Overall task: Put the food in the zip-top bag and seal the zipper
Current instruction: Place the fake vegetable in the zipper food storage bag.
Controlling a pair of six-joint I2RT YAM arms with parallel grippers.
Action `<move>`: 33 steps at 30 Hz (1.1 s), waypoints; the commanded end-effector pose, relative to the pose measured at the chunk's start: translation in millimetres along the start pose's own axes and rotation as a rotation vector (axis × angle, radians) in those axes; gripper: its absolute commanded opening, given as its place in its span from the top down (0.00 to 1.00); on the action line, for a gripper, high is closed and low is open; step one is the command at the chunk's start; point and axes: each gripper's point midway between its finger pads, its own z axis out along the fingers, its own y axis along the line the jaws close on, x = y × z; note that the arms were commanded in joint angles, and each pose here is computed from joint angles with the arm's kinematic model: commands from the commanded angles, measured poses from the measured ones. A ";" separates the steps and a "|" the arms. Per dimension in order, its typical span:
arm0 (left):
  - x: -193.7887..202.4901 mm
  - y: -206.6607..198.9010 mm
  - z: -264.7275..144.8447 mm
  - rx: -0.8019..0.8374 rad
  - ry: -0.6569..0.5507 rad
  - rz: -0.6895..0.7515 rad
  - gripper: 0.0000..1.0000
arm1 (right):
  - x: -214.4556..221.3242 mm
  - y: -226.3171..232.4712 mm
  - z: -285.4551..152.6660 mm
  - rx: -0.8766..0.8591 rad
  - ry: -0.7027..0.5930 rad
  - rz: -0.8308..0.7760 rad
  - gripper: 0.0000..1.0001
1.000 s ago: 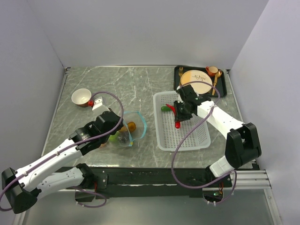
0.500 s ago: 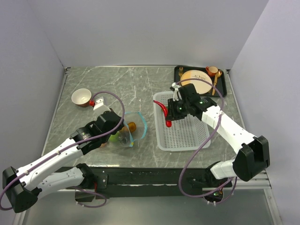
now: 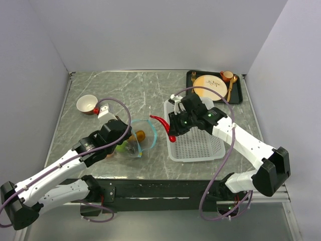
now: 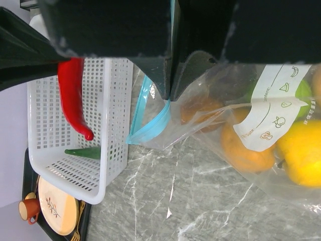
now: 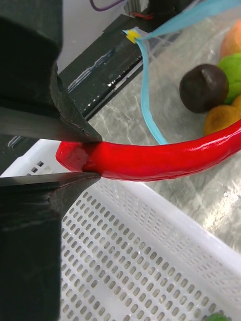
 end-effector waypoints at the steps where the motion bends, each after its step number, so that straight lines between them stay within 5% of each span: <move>1: -14.0 -12.0 -4.3 0.038 -0.035 -0.025 0.94 | -10.5 26.4 -13.2 -0.074 -0.039 -0.095 0.83; 12: -13.4 -11.8 -5.3 0.045 -0.034 -0.028 0.99 | 13.4 52.2 5.5 -0.083 0.061 -0.219 0.82; 33: -14.0 -12.9 -9.0 0.060 -0.026 0.009 0.97 | -50.3 67.8 72.7 -0.077 0.033 -0.044 0.82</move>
